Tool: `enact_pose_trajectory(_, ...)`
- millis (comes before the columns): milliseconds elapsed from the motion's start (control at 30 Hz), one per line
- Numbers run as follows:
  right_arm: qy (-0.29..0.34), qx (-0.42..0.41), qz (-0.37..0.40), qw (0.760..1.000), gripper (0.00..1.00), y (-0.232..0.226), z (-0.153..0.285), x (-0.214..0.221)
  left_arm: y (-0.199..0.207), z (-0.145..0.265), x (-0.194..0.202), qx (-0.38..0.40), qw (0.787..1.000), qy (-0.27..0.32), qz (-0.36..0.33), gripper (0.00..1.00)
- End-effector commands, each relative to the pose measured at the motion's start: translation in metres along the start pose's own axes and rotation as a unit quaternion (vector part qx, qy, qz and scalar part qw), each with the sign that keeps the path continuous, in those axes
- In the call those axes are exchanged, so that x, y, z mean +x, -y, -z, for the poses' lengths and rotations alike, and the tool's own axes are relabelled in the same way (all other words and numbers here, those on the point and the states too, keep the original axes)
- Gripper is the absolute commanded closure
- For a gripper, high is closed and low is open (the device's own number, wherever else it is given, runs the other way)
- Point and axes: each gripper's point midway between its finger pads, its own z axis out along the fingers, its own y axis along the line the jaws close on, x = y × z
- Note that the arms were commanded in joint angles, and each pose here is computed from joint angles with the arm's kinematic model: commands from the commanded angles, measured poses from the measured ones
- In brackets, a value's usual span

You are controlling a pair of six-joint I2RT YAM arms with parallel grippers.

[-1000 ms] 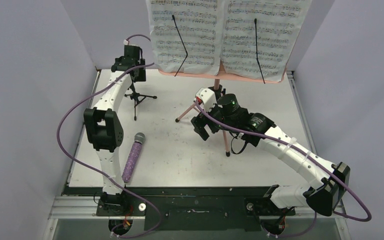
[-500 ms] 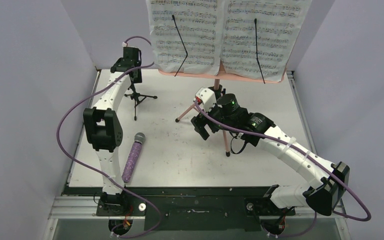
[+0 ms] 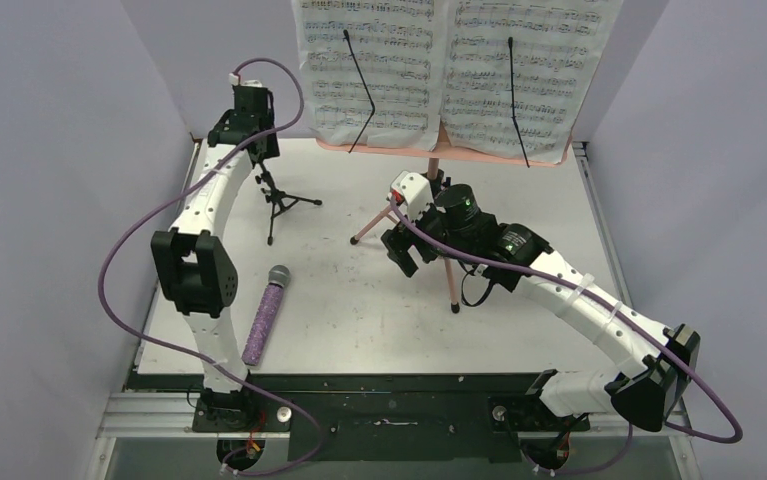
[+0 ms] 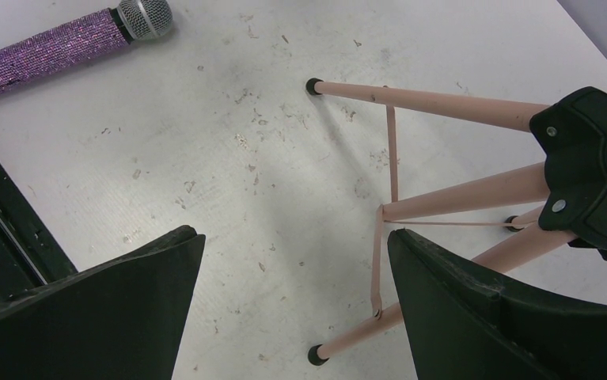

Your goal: Set up the instrument practice props

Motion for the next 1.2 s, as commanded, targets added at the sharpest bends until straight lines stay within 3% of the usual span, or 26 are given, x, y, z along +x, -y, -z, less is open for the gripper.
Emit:
enact_pose_trajectory(0, 0.05, 0.023, 0.007, 0.998, 0.1, 0.011, 0.019, -0.034, -0.013, 0.06, -0.056, 0.014, 0.995, 0.087, 0.048, 1.0)
enact_pose_trajectory(267, 0.072, 0.027, 0.005, 0.997, 0.1, 0.014, 0.029, -0.05, -0.035, 0.117, -0.085, 0.007, 0.987, 0.145, 0.07, 1.0)
enact_pose_trajectory(700, 0.117, 0.012, 0.003, 0.993, 0.1, 0.01, 0.035, -0.078, -0.076, 0.227, -0.112, 0.014, 0.954, 0.281, 0.099, 1.0)
enact_pose_trajectory(933, 0.128, 0.013, 0.01, 0.992, 0.1, 0.012, 0.033, -0.092, -0.084, 0.264, -0.097, 0.028, 0.953, 0.289, 0.089, 1.0)
enact_pose_trajectory(1167, 0.135, 0.01, 0.013, 0.991, 0.1, 0.012, 0.031, -0.1, -0.069, 0.3, -0.081, 0.105, 0.944, 0.3, 0.084, 1.0)
